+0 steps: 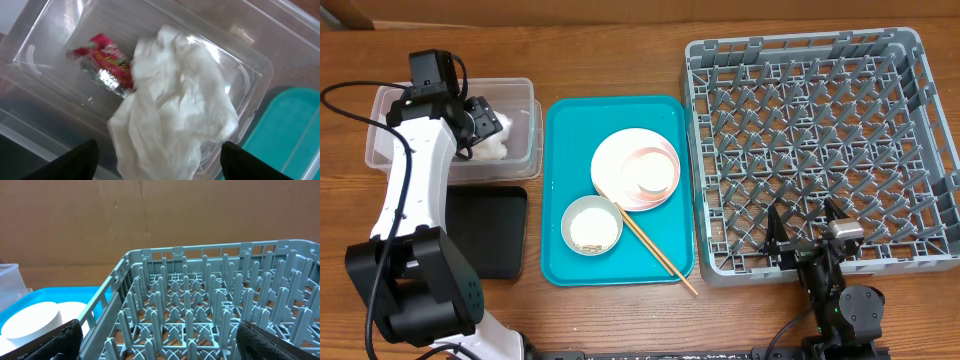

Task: Sort waste into correct bins and load items into the dishwasher
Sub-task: 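Lift the tissue with the left gripper and drop it into the clear bin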

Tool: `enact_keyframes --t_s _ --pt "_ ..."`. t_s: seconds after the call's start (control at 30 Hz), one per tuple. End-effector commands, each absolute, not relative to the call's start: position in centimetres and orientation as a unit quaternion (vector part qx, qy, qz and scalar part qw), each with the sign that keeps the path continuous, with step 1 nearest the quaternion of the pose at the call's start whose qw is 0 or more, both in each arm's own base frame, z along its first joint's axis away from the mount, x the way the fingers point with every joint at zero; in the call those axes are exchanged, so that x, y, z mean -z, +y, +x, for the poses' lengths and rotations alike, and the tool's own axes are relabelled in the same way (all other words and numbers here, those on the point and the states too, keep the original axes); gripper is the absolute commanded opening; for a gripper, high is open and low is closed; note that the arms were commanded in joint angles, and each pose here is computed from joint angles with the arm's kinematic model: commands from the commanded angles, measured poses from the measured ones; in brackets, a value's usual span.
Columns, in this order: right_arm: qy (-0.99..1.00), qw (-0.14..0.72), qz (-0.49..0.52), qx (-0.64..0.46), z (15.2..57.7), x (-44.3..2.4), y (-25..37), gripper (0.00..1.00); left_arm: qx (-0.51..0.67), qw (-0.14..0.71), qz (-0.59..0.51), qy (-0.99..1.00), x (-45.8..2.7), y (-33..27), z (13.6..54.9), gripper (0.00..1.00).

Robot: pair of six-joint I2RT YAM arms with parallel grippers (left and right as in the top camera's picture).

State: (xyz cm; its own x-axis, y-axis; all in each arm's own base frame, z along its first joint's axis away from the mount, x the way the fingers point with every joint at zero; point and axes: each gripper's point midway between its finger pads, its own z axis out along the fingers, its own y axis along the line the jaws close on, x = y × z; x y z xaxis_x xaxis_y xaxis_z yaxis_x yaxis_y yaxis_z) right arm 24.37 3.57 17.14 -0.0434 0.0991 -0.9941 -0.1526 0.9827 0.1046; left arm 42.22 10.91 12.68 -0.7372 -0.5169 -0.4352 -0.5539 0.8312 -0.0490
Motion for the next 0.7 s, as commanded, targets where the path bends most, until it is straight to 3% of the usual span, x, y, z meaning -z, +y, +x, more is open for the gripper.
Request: enact_keyframes --t_s 0.0,0.1,0.13,0.17,0.23,0.43,0.67 --pt "0.715 0.692 -0.015 -0.093 24.4 -17.0 3.6 1.0 -0.027 0.227 -0.28 0.932 -13.1 10.3 42.5 0.81" --pt "0.715 0.692 -0.015 -0.093 24.4 -17.0 3.6 1.0 0.053 0.236 -0.254 0.936 -15.5 7.3 42.2 0.77" --pt "0.715 0.692 -0.015 -0.093 24.4 -17.0 3.6 1.0 0.169 0.214 -0.22 0.937 -17.9 2.7 40.3 0.65" --pt "0.715 0.692 -0.015 -0.093 24.4 -17.0 3.6 1.0 0.2 0.2 -0.213 0.935 -18.4 1.3 39.5 0.5" --pt "0.715 0.692 -0.015 -0.093 24.4 -17.0 3.6 1.0 0.242 0.157 -0.202 0.936 -18.9 -1.0 37.2 0.04" --pt "0.715 0.692 -0.015 -0.093 24.4 -17.0 3.6 1.0 0.212 -0.009 -0.087 0.973 -14.8 -7.1 28.9 0.04" --pt "0.715 0.692 -0.015 -0.093 24.4 -17.0 3.6 1.0 0.196 -0.09 0.007 0.976 -8.6 -13.4 23.2 0.05"
